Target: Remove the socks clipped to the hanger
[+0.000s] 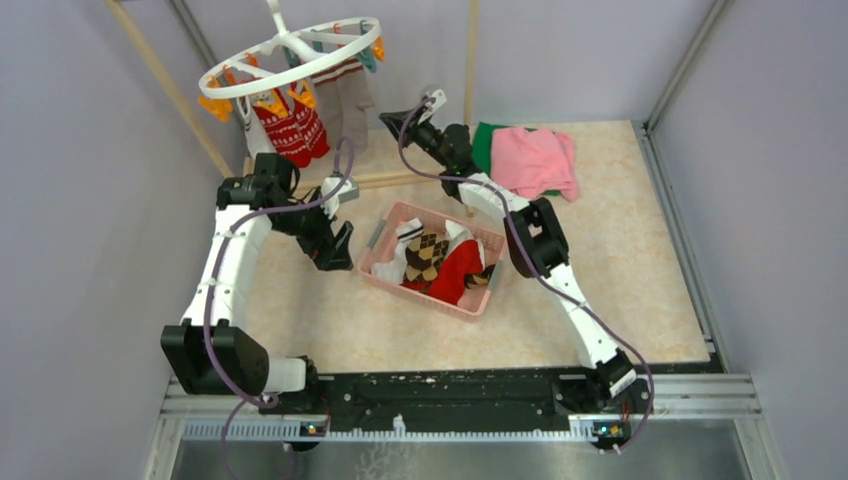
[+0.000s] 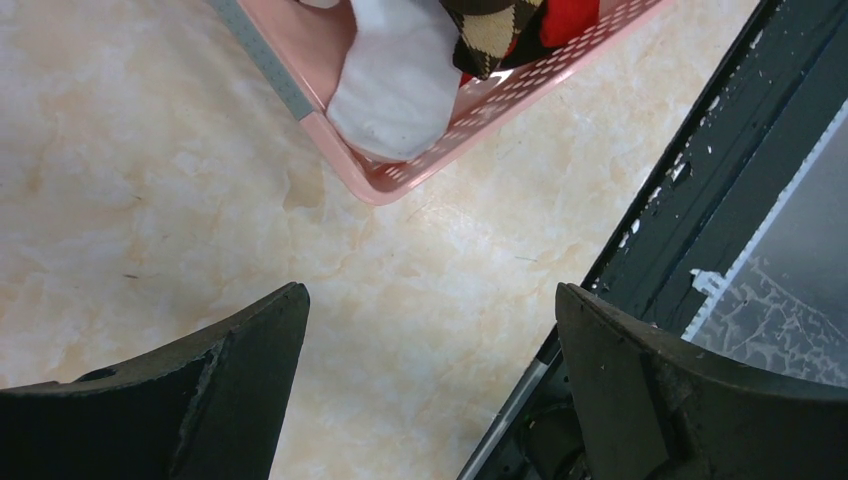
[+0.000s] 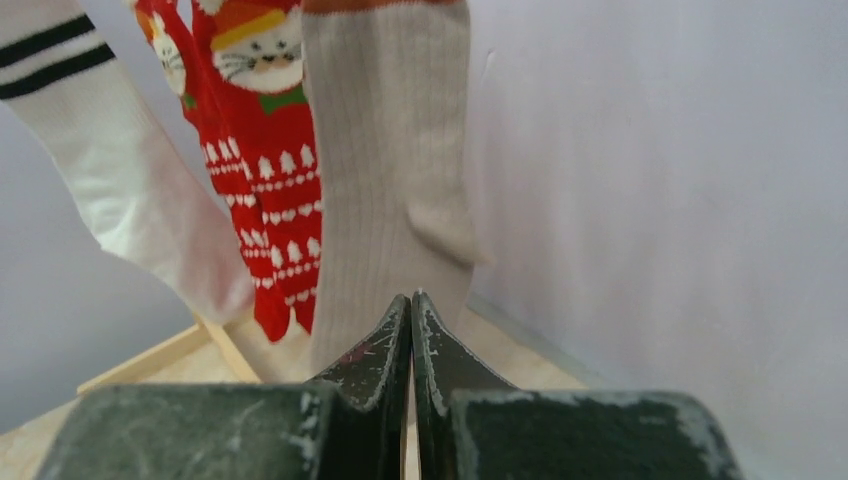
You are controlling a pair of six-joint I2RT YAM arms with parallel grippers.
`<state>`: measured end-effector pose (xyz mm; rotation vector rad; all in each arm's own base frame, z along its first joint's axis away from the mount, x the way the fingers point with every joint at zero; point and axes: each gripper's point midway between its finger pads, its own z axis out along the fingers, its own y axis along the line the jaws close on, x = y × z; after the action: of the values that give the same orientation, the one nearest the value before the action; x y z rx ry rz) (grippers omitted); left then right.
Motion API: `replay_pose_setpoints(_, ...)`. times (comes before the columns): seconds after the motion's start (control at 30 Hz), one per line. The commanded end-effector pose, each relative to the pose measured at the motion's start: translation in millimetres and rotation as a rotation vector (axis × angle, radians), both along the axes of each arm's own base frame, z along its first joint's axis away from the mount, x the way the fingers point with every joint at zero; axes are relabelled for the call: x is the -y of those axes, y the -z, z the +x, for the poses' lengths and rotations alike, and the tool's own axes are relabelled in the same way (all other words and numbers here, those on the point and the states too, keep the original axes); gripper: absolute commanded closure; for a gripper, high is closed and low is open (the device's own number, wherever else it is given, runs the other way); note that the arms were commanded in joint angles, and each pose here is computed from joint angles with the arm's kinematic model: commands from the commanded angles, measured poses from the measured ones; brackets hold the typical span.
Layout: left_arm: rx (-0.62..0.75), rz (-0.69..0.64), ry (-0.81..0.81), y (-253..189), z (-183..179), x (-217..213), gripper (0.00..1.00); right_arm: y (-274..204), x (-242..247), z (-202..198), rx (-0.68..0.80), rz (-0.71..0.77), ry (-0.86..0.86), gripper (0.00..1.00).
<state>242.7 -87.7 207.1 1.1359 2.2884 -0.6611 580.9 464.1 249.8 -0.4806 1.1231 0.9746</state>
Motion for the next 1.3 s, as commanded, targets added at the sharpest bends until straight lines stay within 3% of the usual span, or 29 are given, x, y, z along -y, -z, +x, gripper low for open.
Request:
replay_pose_setpoints(0.0, 0.087, -0.04, -0.06, -19, 20, -3, 0.01, -107, 11, -44, 0.166, 0.094, -0.039, 1.0)
replay_pose_setpoints(0.17, 0.102, -0.053, -0.098, -27, 17, -10, 0.01, -117, 9, -86, 0.126, 0.068, -0.092, 0.97)
replay_pose_setpoints(0.2, 0.102, -0.062, -0.102, -29, 15, -11, 0.01, -119, 9, -96, 0.129, 0.053, -0.09, 0.77)
replay_pose_setpoints(0.27, 0.108, -0.083, -0.107, -33, 12, -14, 0.01, -119, 10, -115, 0.105, 0.02, -0.072, 0.51)
replay_pose_setpoints(0.37, 0.128, -0.116, -0.115, -44, 10, -21, 0.01, -131, 18, -151, 0.082, 0.001, -0.05, 0.28)
replay_pose_setpoints(0.43, 0.148, -0.135, -0.153, -51, 14, -32, 0.01, -130, 21, -169, 0.074, -0.016, -0.038, 0.21)
replay_pose_setpoints(0.73, 0.211, -0.158, -0.561, -39, 46, -150, 0.06, -118, 45, -206, 0.001, -0.078, 0.007, 0.15)
replay_pose_setpoints(0.87, 0.26, -0.212, -0.592, -34, 61, -157, 0.06, -109, 46, -218, -0.016, -0.083, -0.004, 0.15)
replay_pose_setpoints(1.0, 0.333, -0.37, -0.585, -49, 81, -145, 0.05, -95, 45, -230, -0.028, -0.086, -0.015, 0.14)
replay_pose_setpoints(1.13, 0.459, -0.328, -0.659, -59, 120, -156, 0.06, -83, 43, -237, -0.059, -0.07, -0.036, 0.14)
replay_pose_setpoints(1.27, 0.497, -0.312, -0.824, -55, 149, -178, 0.09, -80, 46, -248, -0.071, -0.042, -0.063, 0.15)
